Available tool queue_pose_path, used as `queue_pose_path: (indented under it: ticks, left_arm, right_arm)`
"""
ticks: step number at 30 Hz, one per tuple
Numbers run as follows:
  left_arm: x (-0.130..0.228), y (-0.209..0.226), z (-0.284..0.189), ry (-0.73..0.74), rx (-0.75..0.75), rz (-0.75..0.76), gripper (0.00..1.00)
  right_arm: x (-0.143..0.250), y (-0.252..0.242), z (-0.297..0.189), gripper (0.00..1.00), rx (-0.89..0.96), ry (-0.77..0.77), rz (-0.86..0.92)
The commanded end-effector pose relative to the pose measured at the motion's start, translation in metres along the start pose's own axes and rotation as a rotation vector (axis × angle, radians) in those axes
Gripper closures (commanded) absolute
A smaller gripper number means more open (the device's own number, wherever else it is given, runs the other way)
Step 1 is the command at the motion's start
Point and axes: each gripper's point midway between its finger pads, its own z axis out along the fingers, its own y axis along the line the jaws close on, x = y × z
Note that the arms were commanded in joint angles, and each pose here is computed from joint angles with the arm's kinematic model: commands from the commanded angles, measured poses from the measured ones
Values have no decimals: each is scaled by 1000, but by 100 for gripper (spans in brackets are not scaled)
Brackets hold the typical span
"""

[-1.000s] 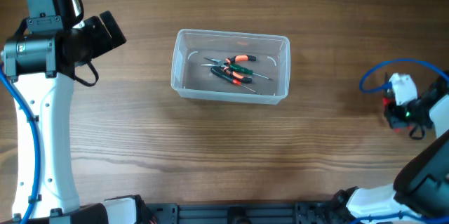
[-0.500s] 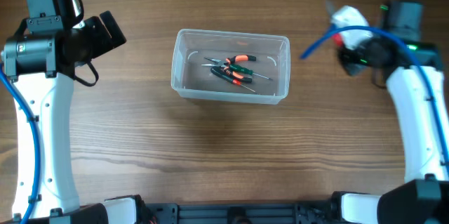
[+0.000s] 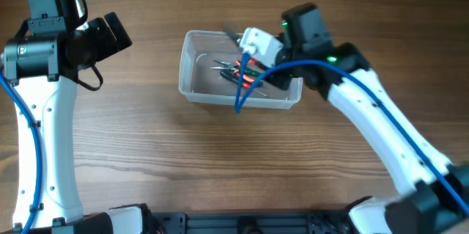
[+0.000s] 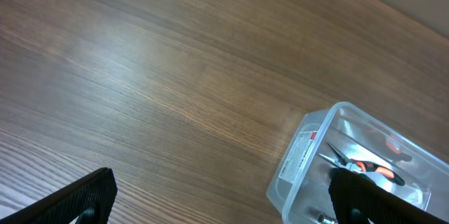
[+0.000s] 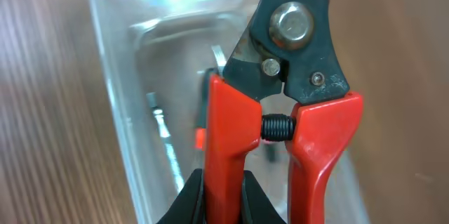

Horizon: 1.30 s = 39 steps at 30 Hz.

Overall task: Pack container
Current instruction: 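Carry the red wire cutters over the container with the right gripper, then lower the cutters into the container and open the right gripper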

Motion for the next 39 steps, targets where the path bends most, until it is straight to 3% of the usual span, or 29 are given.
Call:
queue_pose_path:
  ticks: [1,7,16,17,20,21,27,33,35,39]
  left_arm:
    - [1,2,1,8,-5,-12,0]
    - [1,2,1,9,-5,-12,0]
    - [1,2,1,8,-5,-12,0]
    - [1,2,1,8,-5,-12,0]
    - [1,2,1,8,-5,-12,0]
    - [1,2,1,8,-5,-12,0]
    - [1,2,1,8,-5,-7,0]
    - [-1,1,1,0,-2,-5,0]
    - [-5,-1,1,-15,4,26,0]
    - [-10,-12,1,-48,29,175,0]
  right_arm:
    - [8,15,41,96,-139,19,-49]
    - [49,31,98,96,-258,133,-54]
    - [74,44,126,96,-326,195,-45]
    - [73,43,126,91,-324,193,-46]
    - [66,38,121,48,-308,182,-30]
    - [60,35,118,44,-293,173,-15]
    - [5,-12,74,36,-114,79,95]
    - [-46,-50,-8,16,91,-44,329]
    - [-49,-62,-36,0,180,-69,412]
    - [-30,-95,-91,0,400,-95,640]
